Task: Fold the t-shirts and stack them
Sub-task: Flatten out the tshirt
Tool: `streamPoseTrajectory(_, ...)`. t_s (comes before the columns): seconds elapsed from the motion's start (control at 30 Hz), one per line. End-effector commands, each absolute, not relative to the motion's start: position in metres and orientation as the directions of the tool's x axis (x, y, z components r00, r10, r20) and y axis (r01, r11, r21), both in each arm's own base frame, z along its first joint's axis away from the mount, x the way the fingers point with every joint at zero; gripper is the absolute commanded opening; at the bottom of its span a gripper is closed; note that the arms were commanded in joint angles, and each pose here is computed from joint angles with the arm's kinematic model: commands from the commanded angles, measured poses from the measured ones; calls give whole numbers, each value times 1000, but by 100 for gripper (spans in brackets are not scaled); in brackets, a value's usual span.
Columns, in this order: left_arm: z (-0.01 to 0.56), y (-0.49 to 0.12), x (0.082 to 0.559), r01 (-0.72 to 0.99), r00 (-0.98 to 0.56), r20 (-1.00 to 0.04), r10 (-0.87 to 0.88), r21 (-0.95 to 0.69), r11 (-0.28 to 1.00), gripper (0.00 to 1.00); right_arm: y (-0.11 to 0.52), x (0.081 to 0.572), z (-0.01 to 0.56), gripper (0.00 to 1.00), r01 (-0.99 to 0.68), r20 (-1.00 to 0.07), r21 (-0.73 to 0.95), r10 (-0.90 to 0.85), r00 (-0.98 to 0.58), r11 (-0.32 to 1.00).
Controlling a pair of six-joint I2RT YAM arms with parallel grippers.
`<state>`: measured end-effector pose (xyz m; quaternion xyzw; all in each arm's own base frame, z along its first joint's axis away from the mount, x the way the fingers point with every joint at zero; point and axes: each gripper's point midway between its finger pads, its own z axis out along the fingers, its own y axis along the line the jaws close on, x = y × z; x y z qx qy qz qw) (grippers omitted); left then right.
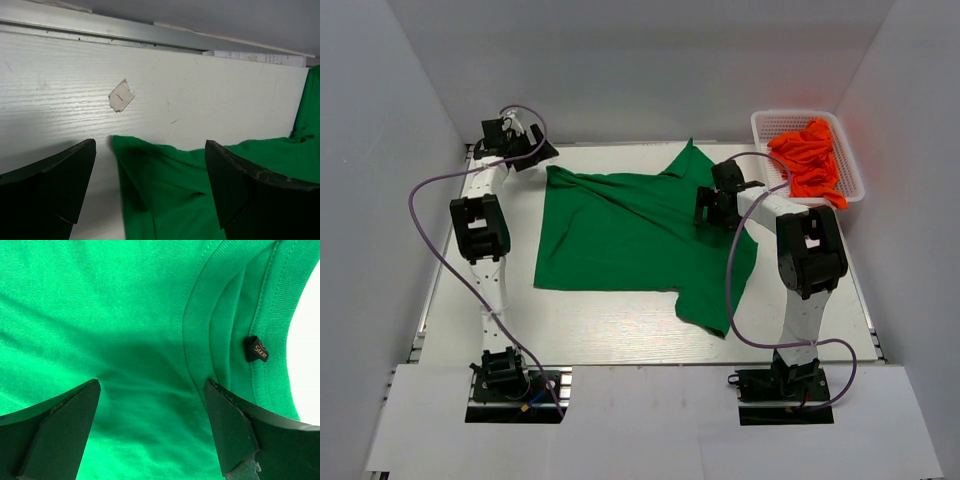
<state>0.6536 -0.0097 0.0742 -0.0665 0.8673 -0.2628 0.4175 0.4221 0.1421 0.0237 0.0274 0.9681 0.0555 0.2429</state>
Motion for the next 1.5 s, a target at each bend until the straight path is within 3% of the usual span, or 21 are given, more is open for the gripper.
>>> streamPoseTrajectory(0.0, 106, -11, 659, 119, -606, -718, -343, -508, 853, 100, 138, 418, 13, 90, 26, -434, 109, 72, -898, 994)
streamPoseTrajectory(0.2, 154, 4, 640, 33, -579, -734, -354, -455, 890, 100, 143, 422, 27, 90, 4, -463, 128, 63, -884, 992)
streamPoseTrajectory(0.33, 145, -2, 580, -104, -663, -631, -404, -456, 884, 100, 141, 419, 43, 90, 2, -499, 135, 69, -864, 991)
streamPoseTrajectory(0.37, 173, -10, 565, -77, -644, -656, -393, -456, 887, 100, 141, 421, 53, 90, 0, -521, 146, 77, -850, 989)
streamPoseTrajectory(0.4, 150, -21, 540, -116, -690, -595, -412, -472, 874, 100, 142, 418, 57, 90, -6, -528, 148, 74, -846, 989)
streamPoseTrajectory(0.6, 136, -43, 457, -140, -710, -563, -423, -475, 869, 100, 144, 406, 70, 90, -30, -557, 189, 82, -826, 982)
streamPoseTrajectory(0.87, 99, -57, 445, -121, -769, -534, -352, -419, 900, 85, 139, 379, 71, 90, -31, -566, 209, 95, -819, 977)
streamPoseTrajectory(0.93, 84, -53, 445, -129, -784, -523, -334, -390, 912, 80, 139, 376, 73, 90, -32, -569, 211, 97, -817, 977)
streamPoseTrajectory(1.1, 71, -58, 449, -111, -811, -493, -315, -400, 910, 55, 136, 376, 71, 90, -18, -562, 205, 102, -821, 979)
streamPoseTrajectory(1.3, 57, -66, 442, -98, -829, -469, -305, -416, 904, 39, 134, 378, 67, 89, -9, -556, 193, 102, -825, 981)
streamPoseTrajectory(1.43, 51, -61, 444, -122, -833, -459, -308, -390, 913, 0, 132, 380, 65, 89, 2, -553, 180, 103, -827, 984)
streamPoseTrajectory(1.47, 51, -61, 444, -122, -833, -459, -308, -390, 913, 0, 132, 377, 64, 89, -1, -547, 177, 97, -831, 984)
